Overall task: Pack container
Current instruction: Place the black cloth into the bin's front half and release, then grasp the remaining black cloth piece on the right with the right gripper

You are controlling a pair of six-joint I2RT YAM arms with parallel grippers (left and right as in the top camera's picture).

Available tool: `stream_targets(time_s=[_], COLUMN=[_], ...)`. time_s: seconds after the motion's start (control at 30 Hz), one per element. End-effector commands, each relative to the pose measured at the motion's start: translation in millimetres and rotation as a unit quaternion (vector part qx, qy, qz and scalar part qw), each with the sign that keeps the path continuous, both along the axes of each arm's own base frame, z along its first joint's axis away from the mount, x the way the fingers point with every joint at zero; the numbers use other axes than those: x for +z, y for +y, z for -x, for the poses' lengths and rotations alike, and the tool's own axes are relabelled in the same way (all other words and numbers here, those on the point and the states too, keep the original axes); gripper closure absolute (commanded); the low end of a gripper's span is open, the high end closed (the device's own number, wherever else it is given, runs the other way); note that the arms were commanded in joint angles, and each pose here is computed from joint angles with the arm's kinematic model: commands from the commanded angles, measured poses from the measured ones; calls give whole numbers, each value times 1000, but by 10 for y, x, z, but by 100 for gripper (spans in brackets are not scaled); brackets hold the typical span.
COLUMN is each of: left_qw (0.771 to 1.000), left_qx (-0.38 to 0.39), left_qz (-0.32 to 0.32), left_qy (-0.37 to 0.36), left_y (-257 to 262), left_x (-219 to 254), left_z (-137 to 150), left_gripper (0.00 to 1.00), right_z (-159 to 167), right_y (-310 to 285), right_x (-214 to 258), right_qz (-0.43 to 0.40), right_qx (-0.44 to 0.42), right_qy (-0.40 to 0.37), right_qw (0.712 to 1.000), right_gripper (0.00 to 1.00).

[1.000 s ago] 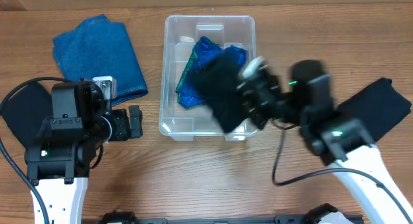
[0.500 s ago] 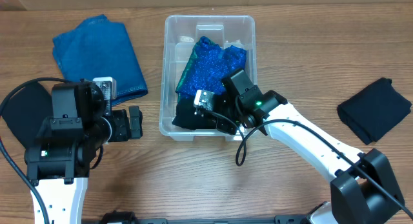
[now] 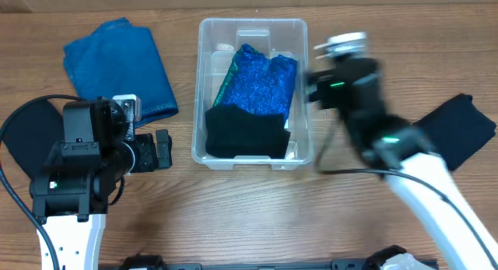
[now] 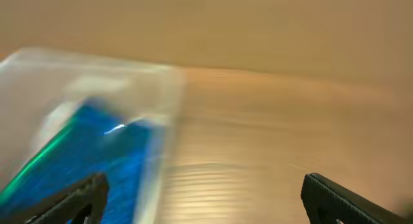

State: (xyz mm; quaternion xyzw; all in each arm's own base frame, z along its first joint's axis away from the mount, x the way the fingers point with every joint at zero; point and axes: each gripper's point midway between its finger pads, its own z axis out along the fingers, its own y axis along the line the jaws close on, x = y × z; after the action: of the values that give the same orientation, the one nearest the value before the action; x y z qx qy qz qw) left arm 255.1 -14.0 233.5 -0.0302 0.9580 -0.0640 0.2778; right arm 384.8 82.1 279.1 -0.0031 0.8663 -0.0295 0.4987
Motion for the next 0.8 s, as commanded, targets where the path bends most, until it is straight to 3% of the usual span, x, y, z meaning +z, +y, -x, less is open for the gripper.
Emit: stream_targets(time_s=[0.0,0.17,0.27,0.47,0.6,0.63,0.77], left_qw=[1000,1000,1000,1000,1000,1000,1000], left_qx=[-2,-2,-2,-2,-2,-2,-2], left_qz=[7,7,7,7,7,7,7], left_qy=[-9,-9,-9,-9,-10,-10,-9], left_y=[-36,-35,-35,-35,-35,-36,-36], left_x=[75,76,75,75,77,76,76], left_z=[-27,-27,-26,-27,-30,-29,-27], left_gripper=[0,0,0,0,0,0,0], right_z=[84,309,531,839,860,825,647], right_y=[-1250,-2683,-3367,-3662,-3661,-3638,-3497], right_x=[-21,-662,-1392,-2520,-2773,-2781,-2723], right_qz=[-136,-248,-289,-329,-336,-343,-391], right_qx=[-203,-339,-415,-451,-453,-443,-398], right_qy=[6,64,120,229,248,247,229], right_qw=[970,905,854,798,788,791,798], right_gripper=[0,0,0,0,2,10,61])
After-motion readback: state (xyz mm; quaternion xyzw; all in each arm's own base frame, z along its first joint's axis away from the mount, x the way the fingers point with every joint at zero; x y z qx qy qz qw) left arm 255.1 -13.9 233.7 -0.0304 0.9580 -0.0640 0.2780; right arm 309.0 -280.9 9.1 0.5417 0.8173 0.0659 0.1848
